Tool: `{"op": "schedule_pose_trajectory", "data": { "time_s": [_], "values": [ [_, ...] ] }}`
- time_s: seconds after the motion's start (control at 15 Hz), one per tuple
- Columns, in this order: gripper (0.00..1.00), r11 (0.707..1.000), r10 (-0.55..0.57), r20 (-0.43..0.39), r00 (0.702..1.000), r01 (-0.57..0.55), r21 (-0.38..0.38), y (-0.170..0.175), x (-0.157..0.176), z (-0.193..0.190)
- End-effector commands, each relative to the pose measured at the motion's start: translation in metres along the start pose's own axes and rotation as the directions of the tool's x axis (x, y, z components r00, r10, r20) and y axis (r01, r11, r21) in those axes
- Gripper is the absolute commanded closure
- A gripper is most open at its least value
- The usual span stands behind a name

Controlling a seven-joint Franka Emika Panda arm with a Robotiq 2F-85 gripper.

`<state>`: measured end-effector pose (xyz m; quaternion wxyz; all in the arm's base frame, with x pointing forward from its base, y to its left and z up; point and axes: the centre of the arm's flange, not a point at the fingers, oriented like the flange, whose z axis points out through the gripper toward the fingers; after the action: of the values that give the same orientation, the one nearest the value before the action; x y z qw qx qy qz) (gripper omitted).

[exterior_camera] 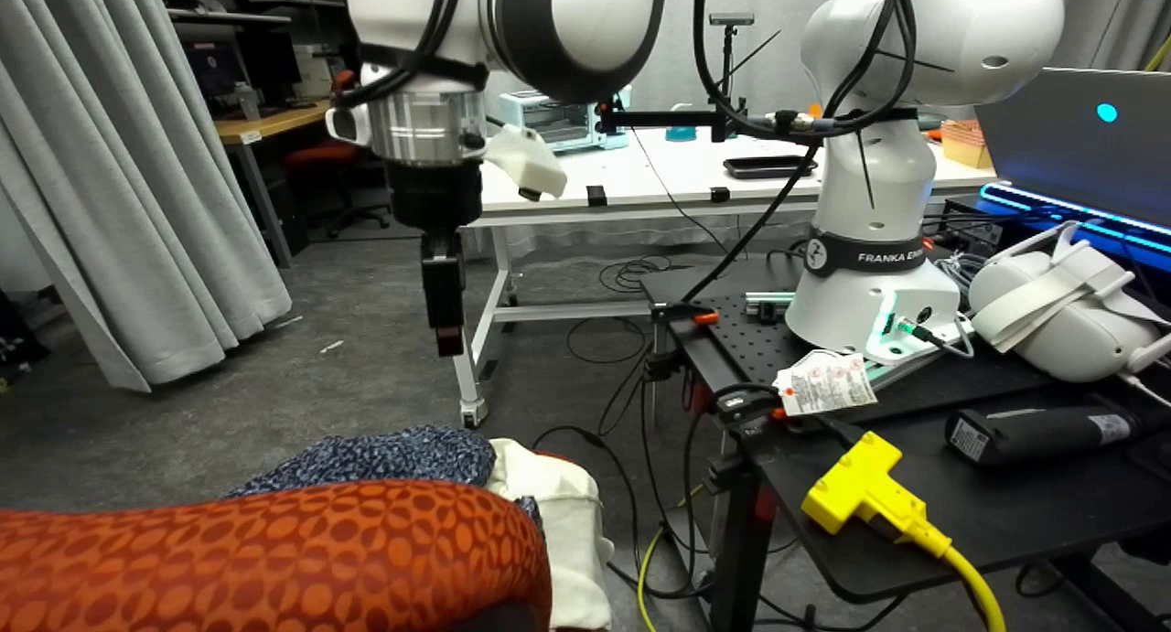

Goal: Put the cloth on the back rest

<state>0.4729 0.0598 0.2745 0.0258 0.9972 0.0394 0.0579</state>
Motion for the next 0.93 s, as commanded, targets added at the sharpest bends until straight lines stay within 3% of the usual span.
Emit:
{"op": "schedule_pose_trajectory", "data": {
  "time_s": [0.0,0.4,0.87],
  "values": [
    [0.00,1.000,0.006,-0.002,1.000,-0.006,-0.010,-0.002,0.004,0.010],
    [0.00,1.000,0.019,-0.003,1.000,-0.019,-0.003,0.002,0.022,0.024],
    [0.00,0.989,0.146,-0.010,0.989,-0.146,-0.034,0.069,0.078,0.061]
  ]
}}
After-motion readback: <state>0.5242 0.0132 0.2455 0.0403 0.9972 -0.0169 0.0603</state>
